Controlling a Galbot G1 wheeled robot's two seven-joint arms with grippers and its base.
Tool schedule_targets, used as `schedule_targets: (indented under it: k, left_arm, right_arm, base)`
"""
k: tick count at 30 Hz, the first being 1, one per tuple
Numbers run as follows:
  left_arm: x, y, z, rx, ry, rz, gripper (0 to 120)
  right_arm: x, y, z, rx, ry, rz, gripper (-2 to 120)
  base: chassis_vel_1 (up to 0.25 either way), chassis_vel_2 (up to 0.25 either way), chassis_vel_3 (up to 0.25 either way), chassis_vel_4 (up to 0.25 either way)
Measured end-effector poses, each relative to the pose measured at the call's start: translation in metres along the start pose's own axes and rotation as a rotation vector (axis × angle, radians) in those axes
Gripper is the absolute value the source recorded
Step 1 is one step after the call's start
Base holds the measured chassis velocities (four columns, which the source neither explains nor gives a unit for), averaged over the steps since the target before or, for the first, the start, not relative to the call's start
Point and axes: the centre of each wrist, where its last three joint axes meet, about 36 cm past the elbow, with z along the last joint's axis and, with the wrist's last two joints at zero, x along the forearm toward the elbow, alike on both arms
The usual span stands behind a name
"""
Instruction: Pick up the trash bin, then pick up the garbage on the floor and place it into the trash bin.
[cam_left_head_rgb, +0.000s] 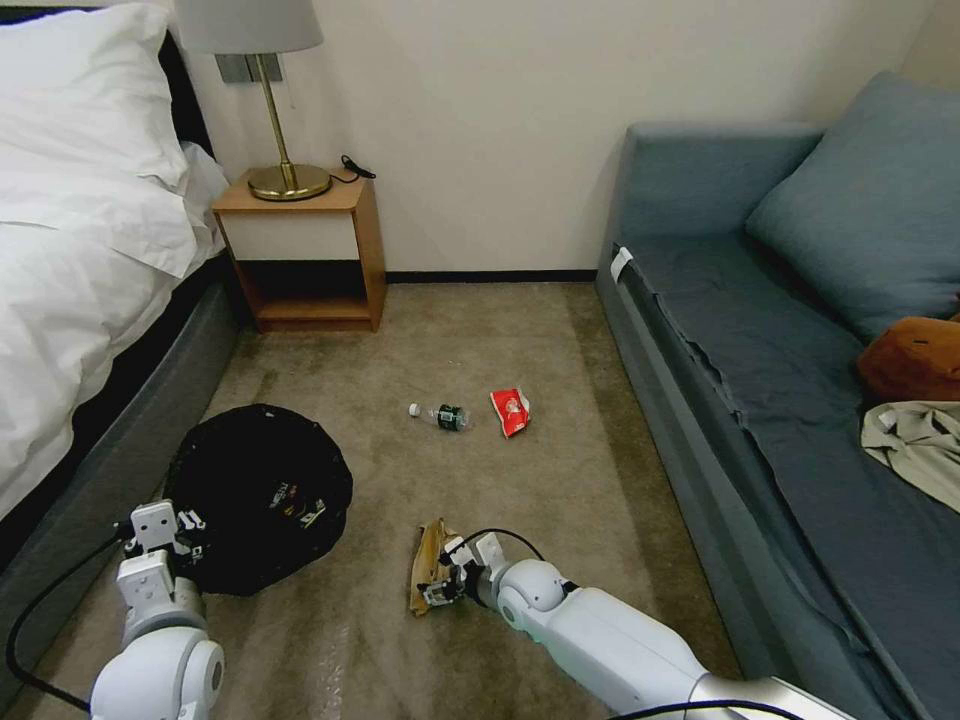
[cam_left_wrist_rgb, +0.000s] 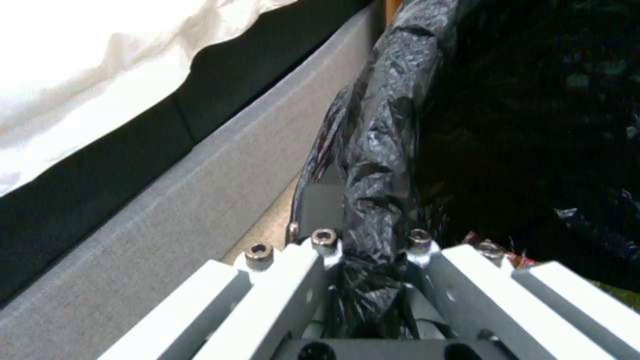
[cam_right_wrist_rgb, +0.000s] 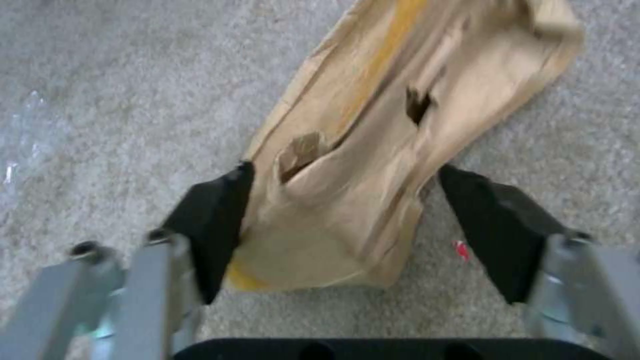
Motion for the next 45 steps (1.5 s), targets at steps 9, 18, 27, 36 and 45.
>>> schedule_targets:
  k: [9,18,27,36,45]
  left_arm:
    - [0.001,0.004,0.002,-0.001,0.003,-0.003,2]
    - [0.004,0.006,0.004,-0.005,0.003,0.000,2]
    - [0.006,0.008,0.006,-0.011,0.000,0.006,2]
    - [0.013,0.012,0.011,-0.020,0.000,0.011,2]
    - [0.019,0.013,0.017,-0.021,0.003,0.023,2]
  right_arm:
    - [0.004,-0.002,0.005,-0.001,-0.008,0.001,39]
    - [0.015,-0.002,0.001,-0.006,-0.049,0.002,4]
    - [0.039,-0.017,-0.019,-0.021,-0.136,0.035,0]
    - [0.092,-0.043,-0.056,-0.031,-0.277,0.081,0]
    - [0.160,-0.038,-0.086,-0.069,-0.418,0.047,0]
  base:
    - [0.000,0.000,0.000,0.000]
    - [0.000,0.000,0.000,0.000]
    - [0.000,0.000,0.000,0.000]
    - [0.000,0.000,0.000,0.000]
    - [0.000,0.000,0.000,0.000]
